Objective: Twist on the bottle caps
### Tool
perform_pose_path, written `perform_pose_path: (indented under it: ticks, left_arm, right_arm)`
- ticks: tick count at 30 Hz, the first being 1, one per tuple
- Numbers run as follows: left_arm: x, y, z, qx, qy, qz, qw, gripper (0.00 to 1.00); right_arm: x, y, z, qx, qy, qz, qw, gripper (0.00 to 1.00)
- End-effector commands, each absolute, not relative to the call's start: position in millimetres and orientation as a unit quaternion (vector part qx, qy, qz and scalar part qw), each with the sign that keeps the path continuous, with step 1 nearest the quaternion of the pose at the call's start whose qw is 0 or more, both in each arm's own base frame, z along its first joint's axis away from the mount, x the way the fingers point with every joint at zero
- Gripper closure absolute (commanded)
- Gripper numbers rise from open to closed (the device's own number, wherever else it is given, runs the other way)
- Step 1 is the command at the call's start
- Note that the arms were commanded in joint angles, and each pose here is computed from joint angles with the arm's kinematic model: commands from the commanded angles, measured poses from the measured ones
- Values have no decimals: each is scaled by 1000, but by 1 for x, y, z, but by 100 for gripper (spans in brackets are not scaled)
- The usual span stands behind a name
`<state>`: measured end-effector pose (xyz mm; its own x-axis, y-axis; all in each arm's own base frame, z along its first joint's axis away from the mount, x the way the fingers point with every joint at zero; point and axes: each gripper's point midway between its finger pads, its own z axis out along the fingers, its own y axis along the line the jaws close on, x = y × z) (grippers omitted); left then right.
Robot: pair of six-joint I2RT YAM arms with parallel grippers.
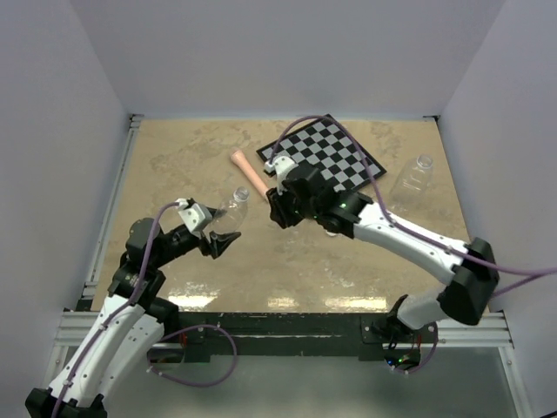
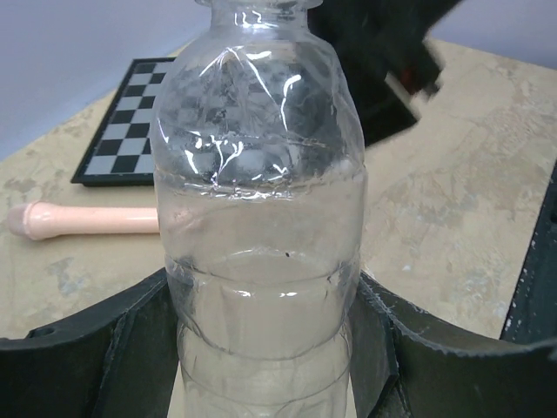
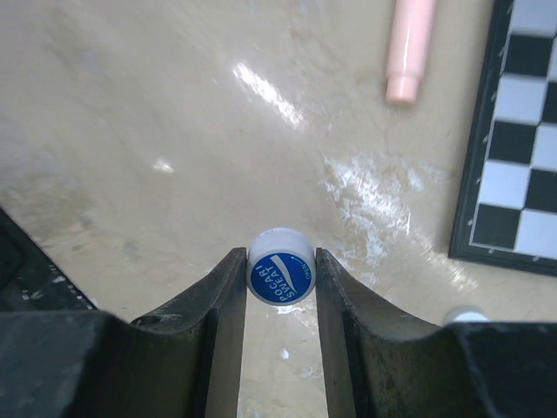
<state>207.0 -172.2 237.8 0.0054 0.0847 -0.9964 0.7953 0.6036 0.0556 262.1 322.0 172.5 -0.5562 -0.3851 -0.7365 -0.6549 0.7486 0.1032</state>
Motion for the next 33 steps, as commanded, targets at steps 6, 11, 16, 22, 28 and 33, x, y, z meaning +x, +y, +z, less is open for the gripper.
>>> perform_pose_path:
  ticks: [6,11,16,22,28,33]
  left_arm:
    - [191,-197,249,434,581,-325,607,76]
    - [190,-203,257,470,565,-320,597,79]
    - [181,-214,264,510,537,-333,584,79]
    - [181,-222,261,544,527,-327,565,80]
    - [177,-226,262,556,515,-331,562,80]
    - [174,-228,265,561,506,-336,563,81]
  right_arm:
    - [224,300,327,-367,721,285,514,94]
    - [193,296,365,-428,645,326,543,95]
    - [178,294,381,-466,606,336,550,94]
    - [165,293,397,-501,568,344,556,94]
    - [155,302,390,-535,551,361,529,94]
    - [155,308,378,-550,554,363,509,94]
